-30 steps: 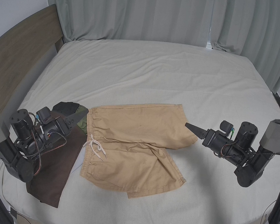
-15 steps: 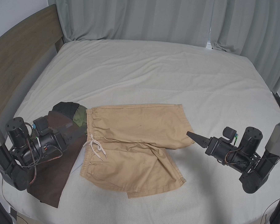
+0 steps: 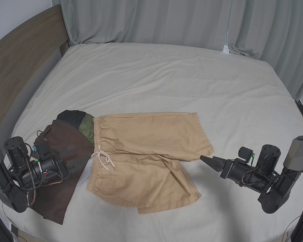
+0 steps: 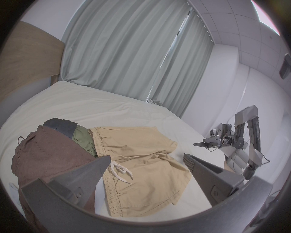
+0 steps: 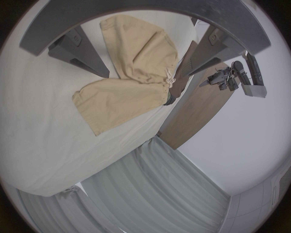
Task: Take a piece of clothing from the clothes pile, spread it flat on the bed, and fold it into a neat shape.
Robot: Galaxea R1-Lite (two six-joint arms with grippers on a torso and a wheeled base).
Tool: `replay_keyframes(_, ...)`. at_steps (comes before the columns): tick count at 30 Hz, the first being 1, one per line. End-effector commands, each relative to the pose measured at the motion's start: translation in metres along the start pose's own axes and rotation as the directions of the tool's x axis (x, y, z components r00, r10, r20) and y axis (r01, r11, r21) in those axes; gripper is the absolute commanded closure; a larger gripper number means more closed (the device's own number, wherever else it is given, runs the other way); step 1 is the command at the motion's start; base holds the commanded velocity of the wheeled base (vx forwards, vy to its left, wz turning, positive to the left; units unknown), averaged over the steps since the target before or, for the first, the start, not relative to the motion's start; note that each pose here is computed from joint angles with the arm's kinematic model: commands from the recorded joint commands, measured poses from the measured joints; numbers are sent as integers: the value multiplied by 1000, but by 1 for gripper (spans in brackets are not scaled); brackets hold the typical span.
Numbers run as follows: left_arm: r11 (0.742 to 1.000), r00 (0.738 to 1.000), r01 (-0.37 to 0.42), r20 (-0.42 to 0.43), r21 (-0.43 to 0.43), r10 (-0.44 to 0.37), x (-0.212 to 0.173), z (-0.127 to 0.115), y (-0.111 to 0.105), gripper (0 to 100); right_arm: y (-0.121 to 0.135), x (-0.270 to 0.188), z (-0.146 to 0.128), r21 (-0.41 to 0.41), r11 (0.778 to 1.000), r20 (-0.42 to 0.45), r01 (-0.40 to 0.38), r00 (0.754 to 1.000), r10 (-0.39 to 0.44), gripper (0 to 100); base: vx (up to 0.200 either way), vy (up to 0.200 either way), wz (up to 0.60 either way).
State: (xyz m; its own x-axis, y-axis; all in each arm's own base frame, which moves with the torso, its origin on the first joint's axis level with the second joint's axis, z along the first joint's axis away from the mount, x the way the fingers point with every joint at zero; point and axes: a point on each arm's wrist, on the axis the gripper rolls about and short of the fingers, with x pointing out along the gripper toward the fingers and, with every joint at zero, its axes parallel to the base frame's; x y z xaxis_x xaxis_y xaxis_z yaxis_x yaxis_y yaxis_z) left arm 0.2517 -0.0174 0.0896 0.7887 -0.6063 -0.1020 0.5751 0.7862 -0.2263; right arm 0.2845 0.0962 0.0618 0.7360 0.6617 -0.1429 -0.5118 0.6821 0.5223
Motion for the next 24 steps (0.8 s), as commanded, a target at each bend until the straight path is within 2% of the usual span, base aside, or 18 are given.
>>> replay_keyframes(1,1000,1000,22,-22,4,-22,-4,-4,-3,0,-3,-8,-14,14,1000,-78,-16,997,17,0,0,0,0)
replay_keyframes(5,998,999,24,-40,57,-21,-5,-9,1,0,-12,-9,-22,35,999,-111,10,994,-6,0,0,0,0)
replay_keyframes(9,989,998,5,-61,146,4,-6,-16,10,0,-24,-7,-34,60,997,-151,48,988,-38,0,0,0,0)
replay_keyframes(17,989,998,6,-69,145,4,-4,-18,11,0,-31,-7,-49,75,995,-204,72,977,-55,0,0,0,0)
replay_keyframes(24,990,998,5,-69,138,4,-5,-18,11,0,-38,-11,-67,112,986,-274,124,958,-89,0,0,0,0)
